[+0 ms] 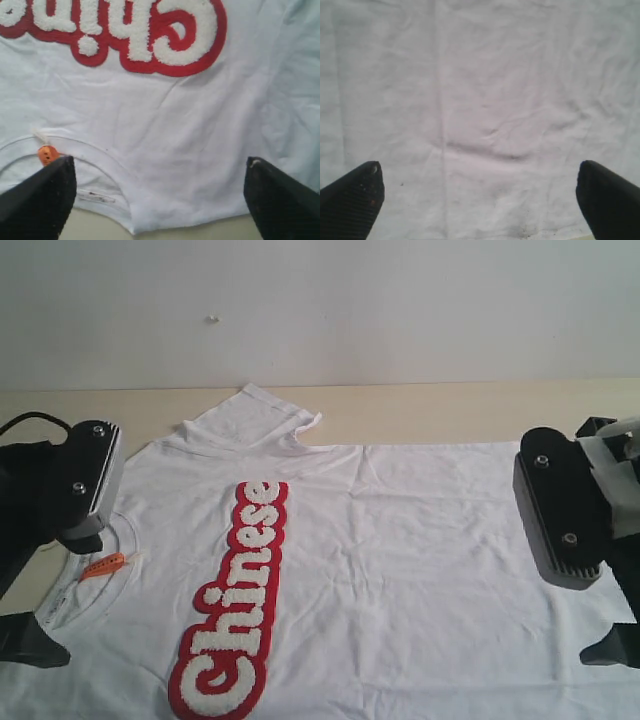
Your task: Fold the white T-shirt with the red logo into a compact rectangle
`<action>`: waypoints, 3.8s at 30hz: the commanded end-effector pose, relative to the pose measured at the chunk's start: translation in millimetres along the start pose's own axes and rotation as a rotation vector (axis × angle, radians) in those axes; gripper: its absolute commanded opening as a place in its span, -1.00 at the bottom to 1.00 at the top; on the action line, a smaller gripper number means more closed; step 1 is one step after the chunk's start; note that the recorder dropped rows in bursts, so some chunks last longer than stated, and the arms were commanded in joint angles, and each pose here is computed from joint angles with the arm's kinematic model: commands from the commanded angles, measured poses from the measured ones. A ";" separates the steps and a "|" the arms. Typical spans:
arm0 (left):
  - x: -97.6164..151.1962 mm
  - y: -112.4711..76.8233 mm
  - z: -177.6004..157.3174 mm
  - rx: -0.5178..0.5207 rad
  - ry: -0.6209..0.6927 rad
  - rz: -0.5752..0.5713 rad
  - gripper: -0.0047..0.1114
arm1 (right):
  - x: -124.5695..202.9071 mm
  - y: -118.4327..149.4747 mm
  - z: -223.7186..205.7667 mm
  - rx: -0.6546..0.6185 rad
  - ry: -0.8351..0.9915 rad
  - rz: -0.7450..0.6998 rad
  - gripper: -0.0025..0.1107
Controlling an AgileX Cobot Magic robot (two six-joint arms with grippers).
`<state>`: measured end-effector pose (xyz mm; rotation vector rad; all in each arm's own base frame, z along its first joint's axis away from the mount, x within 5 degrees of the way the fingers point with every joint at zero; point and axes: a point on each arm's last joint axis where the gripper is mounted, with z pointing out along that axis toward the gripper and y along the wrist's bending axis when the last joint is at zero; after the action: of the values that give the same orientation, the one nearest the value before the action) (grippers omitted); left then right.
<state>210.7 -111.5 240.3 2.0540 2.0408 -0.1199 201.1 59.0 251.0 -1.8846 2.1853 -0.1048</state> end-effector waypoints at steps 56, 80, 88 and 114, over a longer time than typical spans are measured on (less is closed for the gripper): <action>48.8 116.3 143.3 0.122 0.118 0.078 0.56 | 102.2 -90.5 157.4 -0.215 0.168 0.091 0.71; 48.9 119.1 154.3 0.096 0.101 0.028 -0.10 | 102.6 -91.6 160.5 -0.199 0.170 0.124 -0.96; 45.3 123.2 154.9 0.049 0.062 -0.016 -0.92 | 102.6 -91.2 160.4 -0.202 0.172 0.142 -0.96; 41.3 109.9 -72.3 -0.466 0.147 0.026 -0.92 | 75.2 -126.3 -15.8 0.179 0.118 0.180 -0.96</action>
<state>323.2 -63.8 292.7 1.8636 1.8724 0.3830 317.3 -35.8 268.4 -1.6197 2.3302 -0.3409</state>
